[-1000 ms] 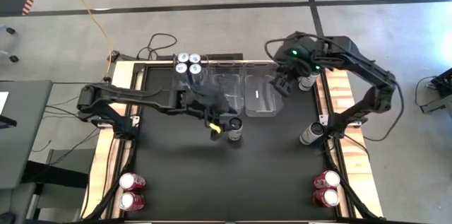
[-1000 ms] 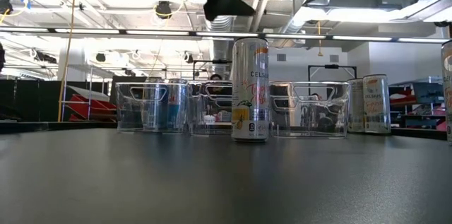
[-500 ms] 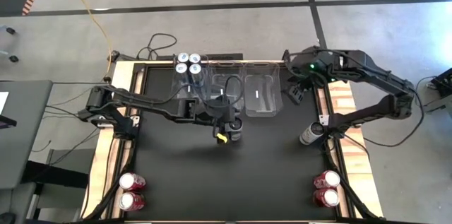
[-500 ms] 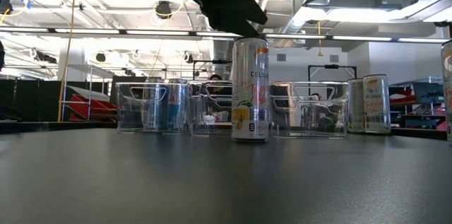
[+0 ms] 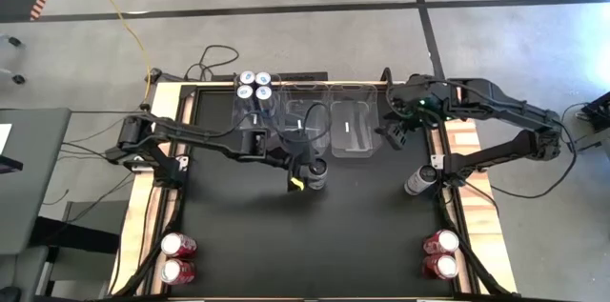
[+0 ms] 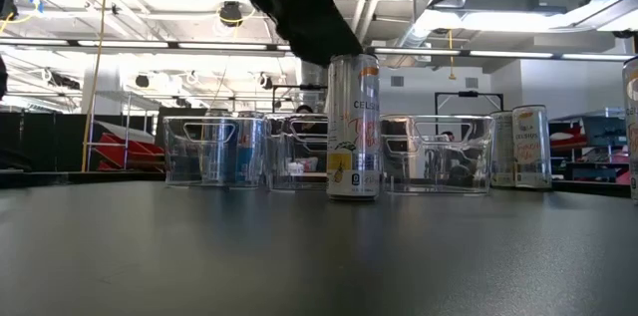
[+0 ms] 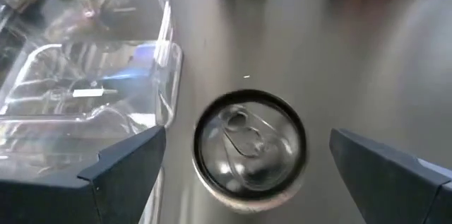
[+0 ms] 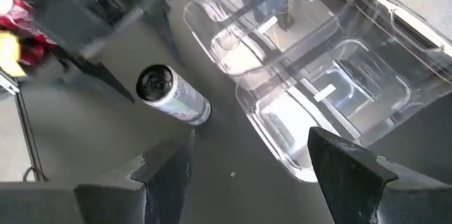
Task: Sort soda cans
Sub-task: Put the bottom left white-yellow soda can into the center transparent bin
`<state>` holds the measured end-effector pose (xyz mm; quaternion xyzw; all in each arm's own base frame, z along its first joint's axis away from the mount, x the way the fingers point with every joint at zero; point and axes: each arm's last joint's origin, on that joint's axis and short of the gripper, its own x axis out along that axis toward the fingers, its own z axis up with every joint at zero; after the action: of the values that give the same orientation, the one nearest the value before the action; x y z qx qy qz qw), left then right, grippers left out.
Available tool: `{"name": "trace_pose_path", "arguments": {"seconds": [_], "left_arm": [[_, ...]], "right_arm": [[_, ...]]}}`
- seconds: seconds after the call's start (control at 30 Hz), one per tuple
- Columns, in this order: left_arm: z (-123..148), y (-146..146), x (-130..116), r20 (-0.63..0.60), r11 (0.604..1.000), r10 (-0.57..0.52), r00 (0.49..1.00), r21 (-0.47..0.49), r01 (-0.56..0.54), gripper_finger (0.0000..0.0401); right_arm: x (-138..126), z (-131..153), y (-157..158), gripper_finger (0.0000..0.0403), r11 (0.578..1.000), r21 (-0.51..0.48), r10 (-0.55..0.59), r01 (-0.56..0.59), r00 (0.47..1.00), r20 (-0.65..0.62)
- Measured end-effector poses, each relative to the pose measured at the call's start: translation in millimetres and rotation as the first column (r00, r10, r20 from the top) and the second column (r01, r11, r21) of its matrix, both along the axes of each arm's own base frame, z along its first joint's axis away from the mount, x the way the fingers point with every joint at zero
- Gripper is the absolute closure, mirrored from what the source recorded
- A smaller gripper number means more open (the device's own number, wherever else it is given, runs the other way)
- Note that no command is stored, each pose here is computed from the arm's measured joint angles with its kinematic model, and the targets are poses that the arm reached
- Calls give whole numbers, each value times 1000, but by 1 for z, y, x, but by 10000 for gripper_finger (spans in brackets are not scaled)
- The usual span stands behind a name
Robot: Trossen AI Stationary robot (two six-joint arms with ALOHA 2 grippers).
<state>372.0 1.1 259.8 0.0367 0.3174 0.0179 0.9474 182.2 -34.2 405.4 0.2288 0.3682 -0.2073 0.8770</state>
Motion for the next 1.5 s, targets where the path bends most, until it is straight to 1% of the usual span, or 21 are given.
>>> {"name": "trace_pose_path", "arguments": {"seconds": [0.07, 0.23, 0.33, 0.47, 0.67, 0.77, 0.83, 1.0, 1.1, 1.2, 1.37, 1.5], "left_arm": [[-6, 1, 1, -31, 1000, 7, 999, -5, -7, 5], [-6, 1, 2, -18, 1000, 4, 1000, -3, -4, 5], [-6, 2, 2, -14, 1000, 8, 1000, -5, -8, 12], [-7, 5, 1, -31, 999, -25, 999, -21, 24, 47], [-12, 7, 4, -37, 999, -21, 999, -30, 20, 120], [-11, 7, 5, -29, 999, -19, 999, -31, 18, 146], [-11, 8, 5, -20, 999, -9, 1000, -38, 8, 153], [-5, 9, 8, 26, 997, 25, 999, -71, -23, 151], [4, 10, 10, 35, 995, 45, 998, -91, -42, 151], [20, 14, 12, 44, 990, 80, 996, -119, -74, 151], [61, 24, 14, 44, 989, 103, 994, -112, -98, 151], [95, 37, 7, 24, 989, 121, 992, -90, -119, 151]], "right_arm": [[1, -1, 1, 113, 1000, 6, -3, 3, 1000, -1], [1, -1, 0, 113, 1000, 13, -13, 13, 1000, 3], [1, -1, 1, 113, 1000, 14, -14, 14, 1000, 4], [1, -1, 0, 113, 1000, 13, -14, 14, 1000, 8], [1, 0, 0, 113, 1000, 11, -13, 13, 1000, 11], [1, 0, 0, 113, 1000, 10, -15, 15, 1000, 15], [1, 0, 0, 113, 1000, 10, -15, 15, 1000, 17], [2, 0, 0, 113, 1000, 9, -15, 15, 1000, 17], [2, 0, 0, 113, 1000, 9, -15, 15, 1000, 17], [2, 0, 0, 113, 1000, 9, -15, 15, 1000, 17], [1, 0, 0, 113, 999, 25, -32, 32, 999, 13], [-1, -2, 0, 113, 997, 51, -59, 59, 998, 0]]}}
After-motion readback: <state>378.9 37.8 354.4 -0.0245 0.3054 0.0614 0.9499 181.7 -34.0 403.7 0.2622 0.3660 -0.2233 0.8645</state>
